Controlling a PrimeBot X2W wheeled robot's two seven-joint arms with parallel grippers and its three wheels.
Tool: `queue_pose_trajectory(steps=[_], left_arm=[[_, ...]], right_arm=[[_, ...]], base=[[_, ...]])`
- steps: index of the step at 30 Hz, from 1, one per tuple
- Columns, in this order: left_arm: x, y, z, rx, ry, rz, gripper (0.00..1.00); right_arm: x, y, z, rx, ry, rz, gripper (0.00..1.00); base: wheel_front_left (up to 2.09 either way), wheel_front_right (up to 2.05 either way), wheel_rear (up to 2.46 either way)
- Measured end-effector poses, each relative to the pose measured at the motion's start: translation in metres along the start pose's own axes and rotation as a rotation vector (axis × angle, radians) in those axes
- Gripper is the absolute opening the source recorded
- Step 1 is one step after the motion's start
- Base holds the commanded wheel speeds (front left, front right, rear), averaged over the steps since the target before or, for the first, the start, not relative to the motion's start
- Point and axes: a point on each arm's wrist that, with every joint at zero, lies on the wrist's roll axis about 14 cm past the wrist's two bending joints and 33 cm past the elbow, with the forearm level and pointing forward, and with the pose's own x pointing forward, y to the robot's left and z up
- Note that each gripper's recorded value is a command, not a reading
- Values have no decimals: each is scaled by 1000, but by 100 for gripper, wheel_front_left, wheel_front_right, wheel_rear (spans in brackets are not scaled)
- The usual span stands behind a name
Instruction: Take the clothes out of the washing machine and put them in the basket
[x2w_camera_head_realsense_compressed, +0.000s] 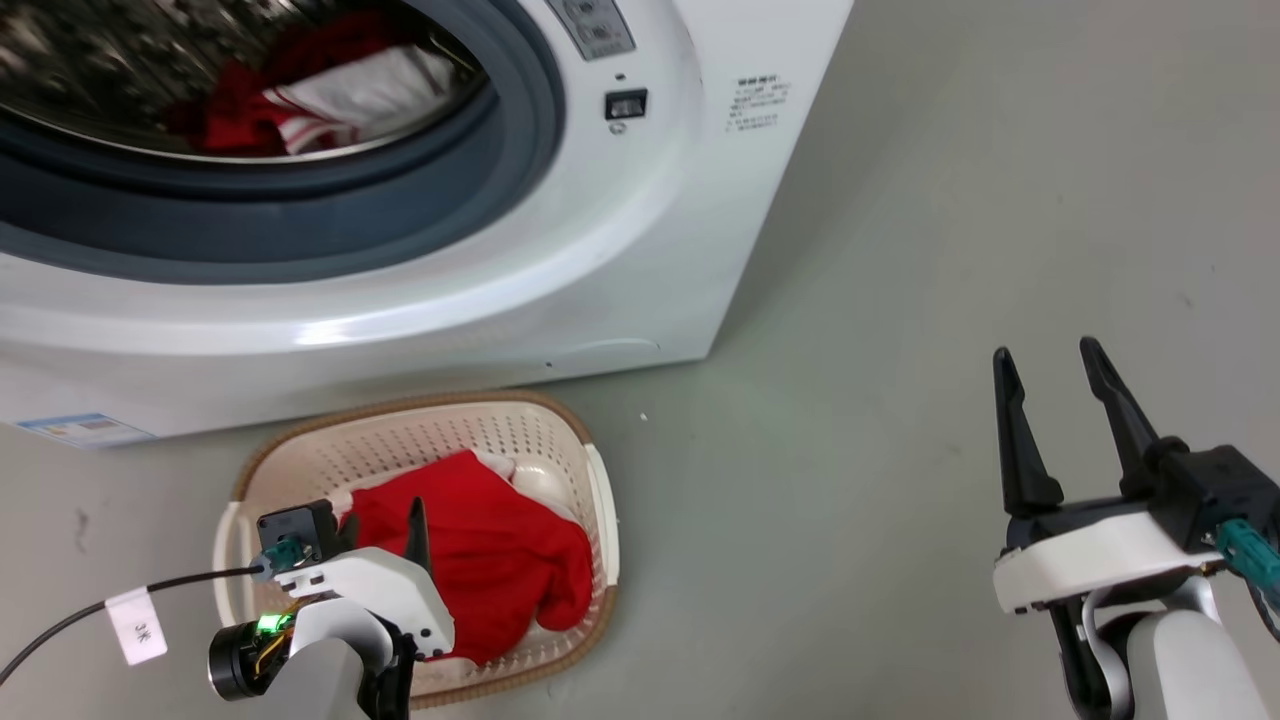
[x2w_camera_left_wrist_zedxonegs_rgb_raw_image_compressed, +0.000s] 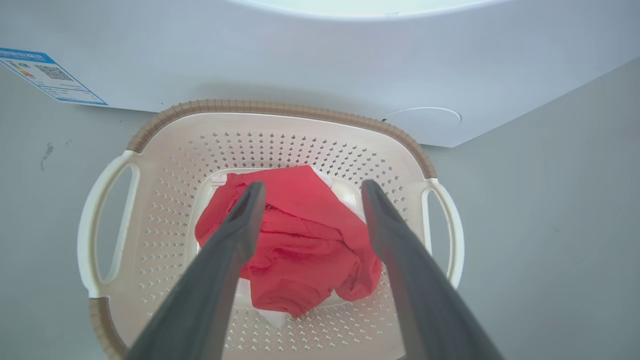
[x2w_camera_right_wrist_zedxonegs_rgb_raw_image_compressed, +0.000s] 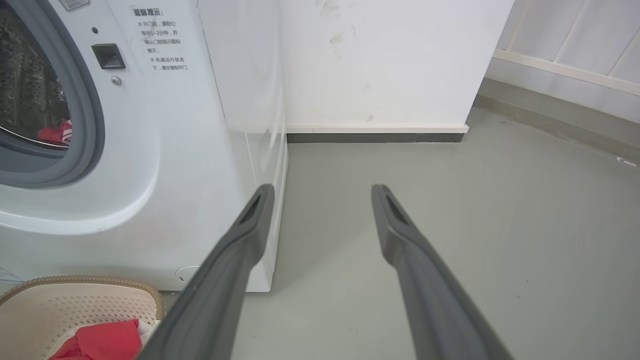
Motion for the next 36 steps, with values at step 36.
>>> queue_pose_trajectory(steps=[36], left_arm=[[-3,-27,279,318,-609,-94,100]], right_arm=[[-19,-11,1,65,-3,-42,100]], base=[[0,0,0]])
